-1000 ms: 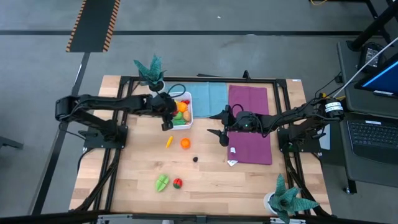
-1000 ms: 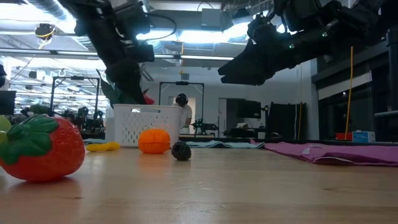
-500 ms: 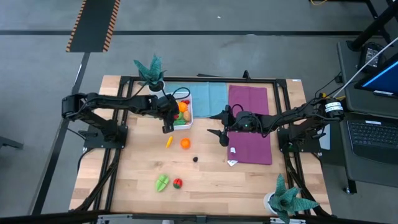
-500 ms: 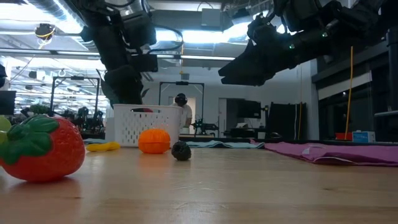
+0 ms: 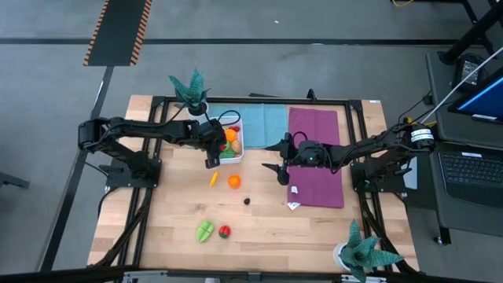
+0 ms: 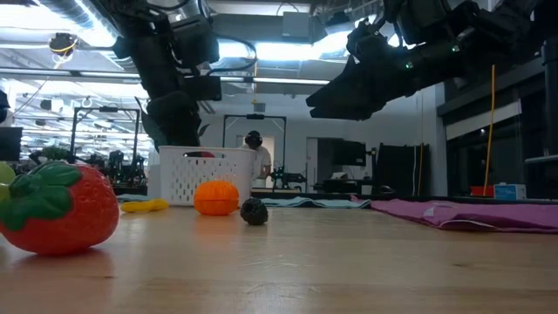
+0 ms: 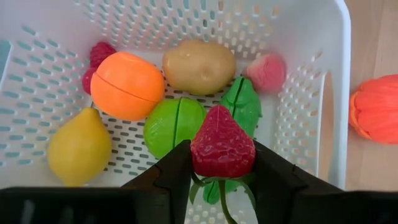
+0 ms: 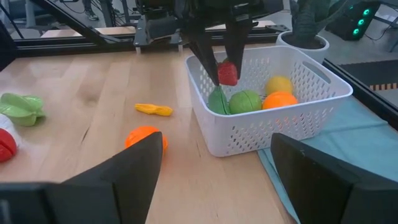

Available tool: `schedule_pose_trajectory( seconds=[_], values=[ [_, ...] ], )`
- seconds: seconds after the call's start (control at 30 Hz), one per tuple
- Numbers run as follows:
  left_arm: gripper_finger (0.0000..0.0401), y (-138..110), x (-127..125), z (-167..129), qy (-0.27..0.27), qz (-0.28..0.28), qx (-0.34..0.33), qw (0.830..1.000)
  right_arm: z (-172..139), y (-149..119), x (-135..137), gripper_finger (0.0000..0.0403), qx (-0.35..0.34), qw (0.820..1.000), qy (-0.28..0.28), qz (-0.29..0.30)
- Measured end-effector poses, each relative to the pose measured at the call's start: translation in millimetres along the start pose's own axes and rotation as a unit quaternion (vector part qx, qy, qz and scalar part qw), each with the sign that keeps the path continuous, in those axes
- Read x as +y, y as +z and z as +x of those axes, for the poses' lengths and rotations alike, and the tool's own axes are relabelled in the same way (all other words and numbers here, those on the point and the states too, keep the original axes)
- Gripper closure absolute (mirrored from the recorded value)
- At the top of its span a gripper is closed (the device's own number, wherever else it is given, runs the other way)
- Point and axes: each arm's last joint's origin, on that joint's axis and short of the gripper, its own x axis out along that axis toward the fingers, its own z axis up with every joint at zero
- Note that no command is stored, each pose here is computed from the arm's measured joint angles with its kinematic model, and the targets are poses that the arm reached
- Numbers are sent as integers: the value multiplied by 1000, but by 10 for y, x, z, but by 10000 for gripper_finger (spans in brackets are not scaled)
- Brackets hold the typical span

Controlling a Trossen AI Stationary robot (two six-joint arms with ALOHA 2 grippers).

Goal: Pick and placing Produce into tupperware
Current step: Put the top red strawberry into the white basket, then put the blackberry into the white basket

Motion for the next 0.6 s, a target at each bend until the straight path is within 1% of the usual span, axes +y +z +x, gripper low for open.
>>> schedule_pose_trajectory(
  seconds=[0.33,0.47,0.6],
  values=[
    [236,8,1,-2,1,-3,-4,1000,1,0,0,102,0,1000,0,0],
    [214,8,2,-2,2,-1,-4,1000,1,0,0,102,0,1000,0,0],
    [193,6,16,-3,25,-3,-2,1000,1,0,0,102,0,1000,0,0]
  ],
)
